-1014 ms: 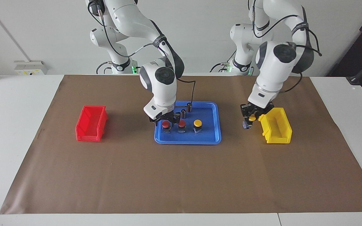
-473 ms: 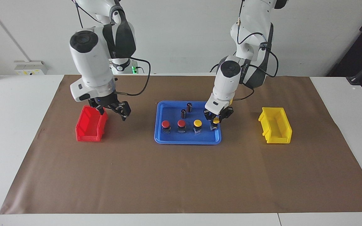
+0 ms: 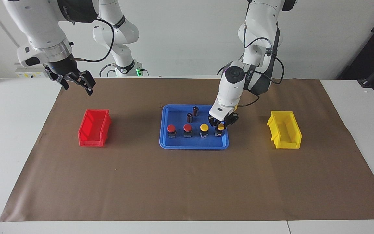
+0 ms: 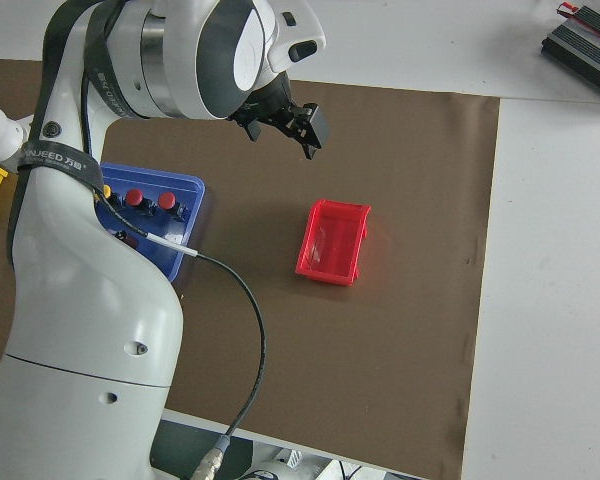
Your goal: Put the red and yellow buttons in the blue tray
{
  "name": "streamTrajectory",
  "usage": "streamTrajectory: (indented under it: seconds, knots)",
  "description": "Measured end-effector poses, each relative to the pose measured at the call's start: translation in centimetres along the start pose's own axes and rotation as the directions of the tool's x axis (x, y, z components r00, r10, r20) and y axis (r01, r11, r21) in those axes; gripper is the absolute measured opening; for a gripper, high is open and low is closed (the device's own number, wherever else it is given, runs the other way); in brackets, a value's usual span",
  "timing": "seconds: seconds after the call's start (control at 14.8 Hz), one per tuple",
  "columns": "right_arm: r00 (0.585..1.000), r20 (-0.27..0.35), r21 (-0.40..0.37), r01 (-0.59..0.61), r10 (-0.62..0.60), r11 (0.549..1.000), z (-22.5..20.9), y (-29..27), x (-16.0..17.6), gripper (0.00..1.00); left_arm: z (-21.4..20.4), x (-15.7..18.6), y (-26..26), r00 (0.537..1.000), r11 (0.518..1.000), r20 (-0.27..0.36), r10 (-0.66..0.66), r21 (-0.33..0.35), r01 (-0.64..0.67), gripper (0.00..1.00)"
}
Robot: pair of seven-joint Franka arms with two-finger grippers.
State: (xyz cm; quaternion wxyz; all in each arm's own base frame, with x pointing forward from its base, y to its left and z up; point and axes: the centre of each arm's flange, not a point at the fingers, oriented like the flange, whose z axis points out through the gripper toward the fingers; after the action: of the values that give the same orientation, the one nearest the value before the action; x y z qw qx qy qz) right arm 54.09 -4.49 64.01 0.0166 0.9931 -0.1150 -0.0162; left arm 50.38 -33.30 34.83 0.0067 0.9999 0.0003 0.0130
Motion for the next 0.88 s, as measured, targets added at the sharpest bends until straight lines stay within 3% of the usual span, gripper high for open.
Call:
streamTrajectory:
  seconds: [0.34, 0.74, 0.88]
  knots:
    - [0.999, 0.023, 0.001, 0.030, -0.030, 1.000, -0.4, 4.0, 0.0, 1.00, -1.8, 1.0, -0.8, 0.997, 0.998, 0.059, 0.051, 0.038, -0.053, 0.98]
    - [0.999, 0.007, 0.004, 0.053, -0.053, 0.999, 0.6, 6.5, 0.7, 1.00, -15.7, 6.0, -9.7, 0.990, 0.995, 0.114, 0.082, 0.043, -0.087, 1.00]
    - [0.998, 0.000, 0.004, 0.061, -0.061, 0.998, 1.6, 6.1, 1.0, 1.00, -19.4, 7.0, -14.7, 0.990, 0.994, 0.095, 0.105, 0.020, -0.108, 1.00]
